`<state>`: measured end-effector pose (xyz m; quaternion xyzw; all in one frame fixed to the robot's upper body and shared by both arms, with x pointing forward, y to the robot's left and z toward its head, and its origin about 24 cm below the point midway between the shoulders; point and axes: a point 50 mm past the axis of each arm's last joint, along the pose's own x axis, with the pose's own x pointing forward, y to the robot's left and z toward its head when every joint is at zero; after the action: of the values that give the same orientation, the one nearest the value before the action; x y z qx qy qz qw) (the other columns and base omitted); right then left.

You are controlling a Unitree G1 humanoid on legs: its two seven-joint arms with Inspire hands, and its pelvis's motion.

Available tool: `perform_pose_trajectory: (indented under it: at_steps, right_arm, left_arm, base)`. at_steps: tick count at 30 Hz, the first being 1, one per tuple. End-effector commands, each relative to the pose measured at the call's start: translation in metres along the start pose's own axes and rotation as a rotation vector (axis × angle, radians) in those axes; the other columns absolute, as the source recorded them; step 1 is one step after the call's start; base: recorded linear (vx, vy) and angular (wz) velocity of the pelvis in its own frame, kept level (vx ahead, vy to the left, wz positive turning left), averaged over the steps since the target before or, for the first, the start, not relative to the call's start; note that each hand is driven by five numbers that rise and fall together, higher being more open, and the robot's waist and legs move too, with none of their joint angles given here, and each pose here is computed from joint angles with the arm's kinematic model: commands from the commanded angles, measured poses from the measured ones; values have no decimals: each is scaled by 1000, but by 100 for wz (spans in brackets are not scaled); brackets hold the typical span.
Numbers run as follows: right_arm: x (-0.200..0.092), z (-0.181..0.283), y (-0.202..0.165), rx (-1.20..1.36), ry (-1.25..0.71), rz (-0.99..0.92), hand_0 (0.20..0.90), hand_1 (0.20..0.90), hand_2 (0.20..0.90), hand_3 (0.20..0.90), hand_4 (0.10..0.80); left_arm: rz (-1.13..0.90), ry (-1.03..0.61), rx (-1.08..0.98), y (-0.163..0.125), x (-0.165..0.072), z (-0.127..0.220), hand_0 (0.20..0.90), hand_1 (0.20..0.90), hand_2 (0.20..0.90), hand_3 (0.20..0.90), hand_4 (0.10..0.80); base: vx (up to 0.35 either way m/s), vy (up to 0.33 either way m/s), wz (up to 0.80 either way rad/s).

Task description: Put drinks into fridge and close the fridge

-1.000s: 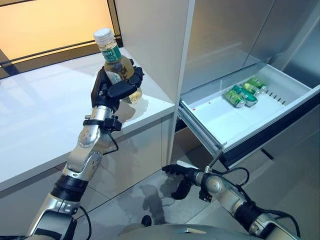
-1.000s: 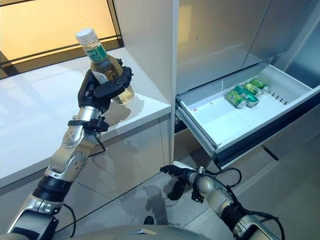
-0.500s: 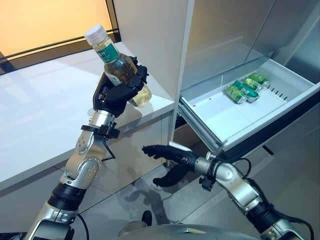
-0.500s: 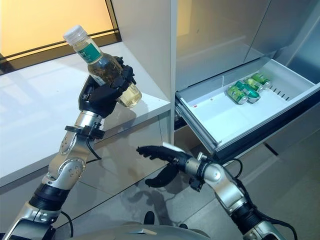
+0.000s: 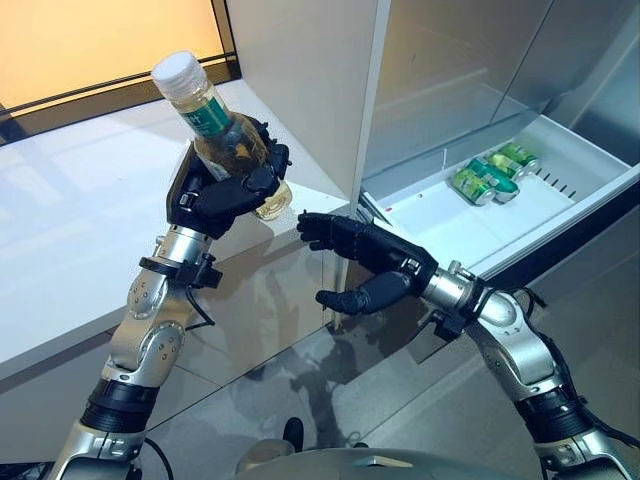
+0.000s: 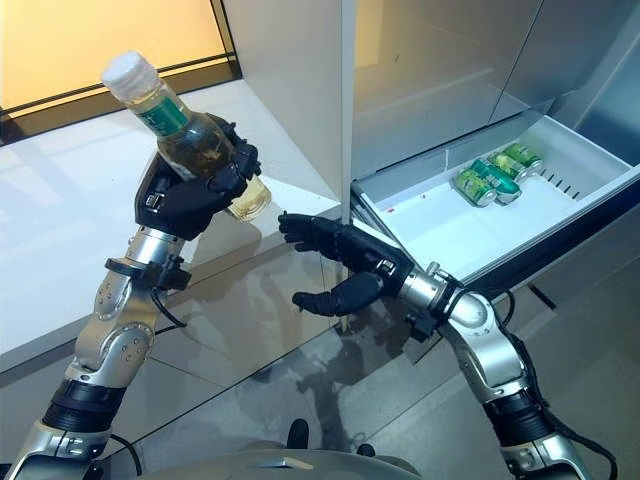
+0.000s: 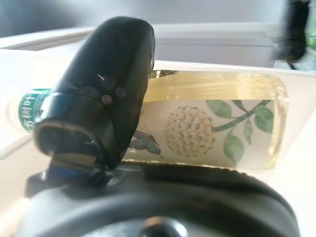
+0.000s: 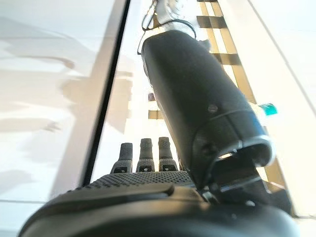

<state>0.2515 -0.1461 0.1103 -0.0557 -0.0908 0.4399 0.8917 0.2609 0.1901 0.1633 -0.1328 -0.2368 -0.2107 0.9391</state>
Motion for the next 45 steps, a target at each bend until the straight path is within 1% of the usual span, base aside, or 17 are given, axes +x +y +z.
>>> perform_pose_trajectory:
  at_steps: [1,6,10,13,21,24,36,41,45]
  right_arm:
    - [8,56,-8,-115,-265,-14,900,900,900,900,800]
    - [11,53,-11,-103,-235,-52,900,900,900,900,800]
    - [18,57,-12,-98,-254,-58,900,900,900,900,800]
    - [26,66,-13,-95,-279,-38,900,900,900,900,800]
    - [38,87,-14,-44,-371,27,900,900,900,900,800]
    - [42,92,-13,-33,-393,47,900,900,900,900,800]
    - [55,107,-3,-7,-441,122,900,900,900,900,800]
    - [62,117,4,-37,-461,159,900,900,900,900,800]
    - [66,122,5,-64,-468,169,900,900,900,900,800]
  left_arm:
    - [-145,-380,112,-13,18,69,300,300,300,200,100]
    - [-194,-368,97,-19,20,65,300,300,300,200,100]
    - [-245,-340,127,-27,24,61,300,300,300,200,100]
    - [-273,-315,188,-32,29,59,300,300,300,200,100]
    - [-335,-263,383,-31,34,58,300,300,300,200,100]
    - [-360,-244,424,-33,36,58,300,300,300,200,100]
    - [-405,-224,492,-36,41,58,300,300,300,200,100]
    - [-440,-204,554,-42,46,56,300,300,300,200,100]
    - [-452,-195,565,-44,48,55,300,300,300,200,100]
  base:
    - [-9,1,-3]
    - [0,0,0]
    - [0,0,0]
    - [0,0,0]
    - [0,0,0]
    - [0,0,0]
    - [-1,-1,1]
    - [0,0,0]
    - [0,0,0]
